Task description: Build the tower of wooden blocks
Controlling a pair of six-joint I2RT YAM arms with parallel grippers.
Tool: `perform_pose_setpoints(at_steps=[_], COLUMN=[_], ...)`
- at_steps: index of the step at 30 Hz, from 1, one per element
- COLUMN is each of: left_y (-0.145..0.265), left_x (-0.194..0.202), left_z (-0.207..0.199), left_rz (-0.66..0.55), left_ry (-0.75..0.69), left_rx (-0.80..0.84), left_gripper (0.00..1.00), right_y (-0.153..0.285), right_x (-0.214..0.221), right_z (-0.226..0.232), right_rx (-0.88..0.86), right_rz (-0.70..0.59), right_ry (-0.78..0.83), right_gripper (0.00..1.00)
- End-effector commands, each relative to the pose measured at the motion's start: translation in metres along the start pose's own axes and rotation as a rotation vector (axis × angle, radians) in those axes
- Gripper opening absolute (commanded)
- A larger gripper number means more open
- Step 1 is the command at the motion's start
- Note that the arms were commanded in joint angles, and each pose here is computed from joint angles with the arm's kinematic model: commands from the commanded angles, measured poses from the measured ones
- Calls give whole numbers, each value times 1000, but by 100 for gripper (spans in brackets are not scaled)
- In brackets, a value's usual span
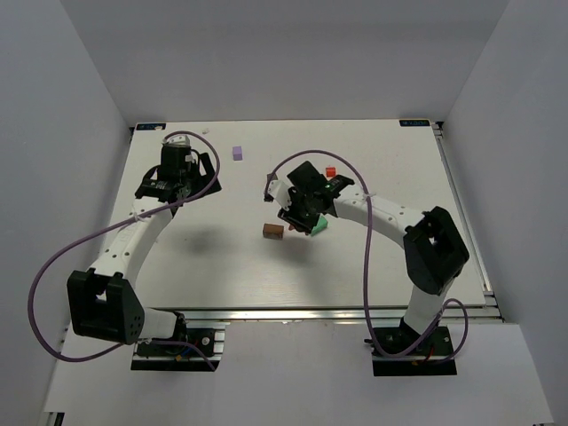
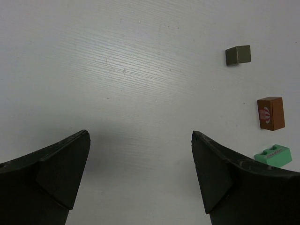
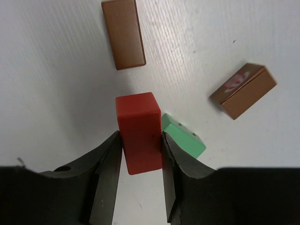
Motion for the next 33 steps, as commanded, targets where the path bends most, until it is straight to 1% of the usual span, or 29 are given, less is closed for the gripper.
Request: perform_pose_setpoints(at_steps=[1,4,5,7,11,16,19,23,29,33], left_y=[14,11,10,9,10,11,13,14,14,14], left_x=[-18,-15,-15,-14,-13,-14,-16,-16,-16,-16], left_z=[-1,-1,-1,-2,-2,-3,-3,-2,-2,-2], left_rz=[-61,-45,-42,-37,-38,-46,-55,-52,-57,-57], left_ry=[14,8,7,5,7,7,8,8,8,8], left_rx=[4,7,8,9,12,16,18,16,14,14], left_gripper=[98,98,98,98,98,98,98,98,98,98], right_y=[-6,-16,-20,-27,-35,-46,-52,-59,-65,-68], right_x=[15,29,34,41,38,37,36,33,23,23], right_z=[2,3,-3,-2,5,6,4,4,7,5], right_rx=[35,53,86,79,45,46,48,40,8,11], right_rz=[59,113,136,159,162,159,160,163,134,140], right_ry=[-49,-21,-15,-9,-3,0,6,13,55,78], right_gripper=[10,10,11,11,11,12,15,16,16,18])
Point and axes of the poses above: each gripper's point midway between its finger pads, its own y axis back along the fingers, its own z axis along the line the jaws close on, x = y × z, the point moved 1 cm from there along y, back along the fingers, and after that the axes turned 12 degrees about -y, right-handed, at the moved point
